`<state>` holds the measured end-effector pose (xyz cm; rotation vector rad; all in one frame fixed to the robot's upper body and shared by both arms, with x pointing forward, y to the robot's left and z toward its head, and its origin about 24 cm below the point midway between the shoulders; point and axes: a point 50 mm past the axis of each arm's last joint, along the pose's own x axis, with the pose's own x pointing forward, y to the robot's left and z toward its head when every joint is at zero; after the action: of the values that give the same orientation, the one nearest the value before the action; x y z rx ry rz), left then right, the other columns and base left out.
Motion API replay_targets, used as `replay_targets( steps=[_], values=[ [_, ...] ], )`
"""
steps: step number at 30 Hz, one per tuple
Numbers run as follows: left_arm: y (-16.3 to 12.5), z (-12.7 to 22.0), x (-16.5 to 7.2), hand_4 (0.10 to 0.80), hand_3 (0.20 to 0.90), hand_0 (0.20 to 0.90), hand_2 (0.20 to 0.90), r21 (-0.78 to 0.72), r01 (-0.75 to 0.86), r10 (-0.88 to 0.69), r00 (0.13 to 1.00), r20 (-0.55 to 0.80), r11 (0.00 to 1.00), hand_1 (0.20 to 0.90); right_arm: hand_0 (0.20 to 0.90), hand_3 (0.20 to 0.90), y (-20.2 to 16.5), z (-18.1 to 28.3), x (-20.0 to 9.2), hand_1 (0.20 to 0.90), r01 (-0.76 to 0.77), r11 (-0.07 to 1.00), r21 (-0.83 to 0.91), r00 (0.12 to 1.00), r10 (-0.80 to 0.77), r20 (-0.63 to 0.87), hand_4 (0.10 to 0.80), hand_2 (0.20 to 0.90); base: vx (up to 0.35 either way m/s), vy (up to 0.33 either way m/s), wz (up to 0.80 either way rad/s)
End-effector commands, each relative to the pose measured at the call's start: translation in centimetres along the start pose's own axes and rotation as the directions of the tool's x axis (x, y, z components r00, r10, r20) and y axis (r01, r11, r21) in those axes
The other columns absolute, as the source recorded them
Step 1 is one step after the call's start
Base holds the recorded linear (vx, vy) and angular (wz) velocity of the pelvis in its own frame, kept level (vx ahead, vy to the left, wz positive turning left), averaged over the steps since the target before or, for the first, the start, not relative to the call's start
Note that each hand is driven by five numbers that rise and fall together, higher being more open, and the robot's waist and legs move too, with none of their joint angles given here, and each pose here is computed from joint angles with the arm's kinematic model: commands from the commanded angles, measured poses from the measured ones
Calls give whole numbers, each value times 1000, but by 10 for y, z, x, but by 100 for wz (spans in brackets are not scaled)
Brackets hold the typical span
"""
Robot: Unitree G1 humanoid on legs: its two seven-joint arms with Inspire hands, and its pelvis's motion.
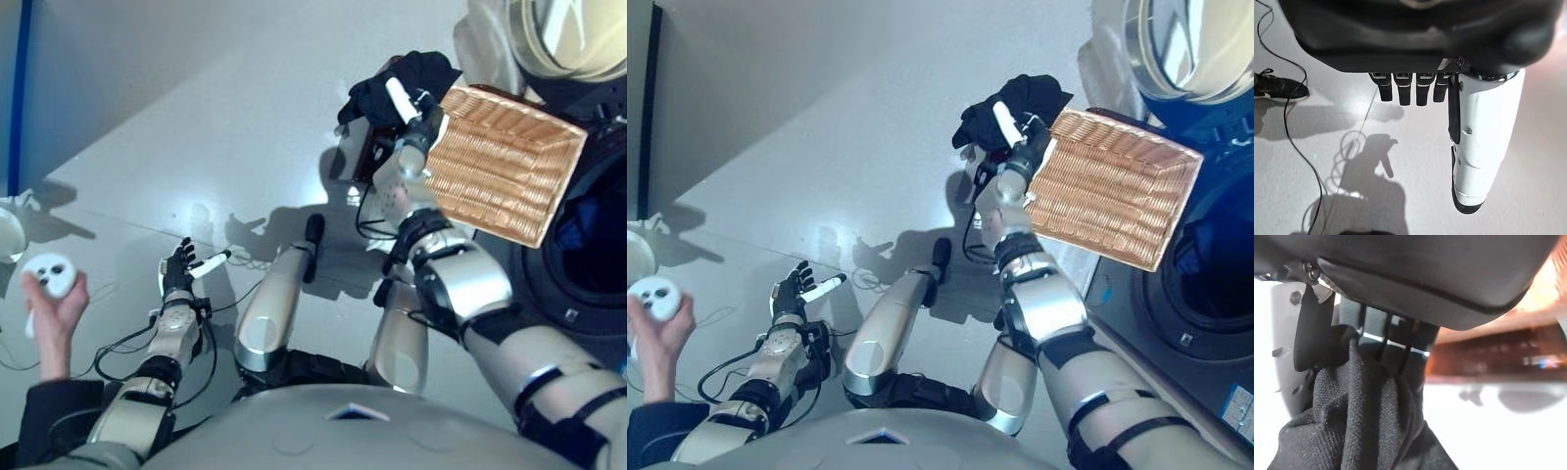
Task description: Pick up the clothes and place them into the washing machine
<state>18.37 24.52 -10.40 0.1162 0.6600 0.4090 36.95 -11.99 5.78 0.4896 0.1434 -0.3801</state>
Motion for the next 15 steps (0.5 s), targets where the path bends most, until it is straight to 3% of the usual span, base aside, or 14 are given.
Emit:
replay_targets(
  steps=[1, 6, 8, 15],
  values=[
    [23, -20, -5, 800, 900, 900, 900, -18, -87, 85, 994, -61, 996, 900, 200, 200, 18, -16, -23, 200, -250, 963, 100, 968, 250, 15, 300, 200, 77, -19, -8],
    [25, -27, -6, 800, 900, 900, 900, -41, -85, 81, 993, -88, 996, 900, 200, 200, -12, -46, -35, 200, -318, 948, 18, 944, 318, -84, 300, 200, 39, -8, -3],
    [23, -29, -7, 800, 900, 900, 900, -55, -70, 65, 994, -90, 996, 900, 200, 200, -41, -57, -38, 200, -320, 944, -86, 943, 308, -130, 300, 200, 40, -11, -5],
    [19, -40, -9, 800, 900, 900, 900, -45, -50, 43, 989, -140, 998, 900, 200, 200, -73, -56, -35, 200, -336, 914, -227, 938, 303, -168, 300, 200, 22, -15, -14]
  ],
)
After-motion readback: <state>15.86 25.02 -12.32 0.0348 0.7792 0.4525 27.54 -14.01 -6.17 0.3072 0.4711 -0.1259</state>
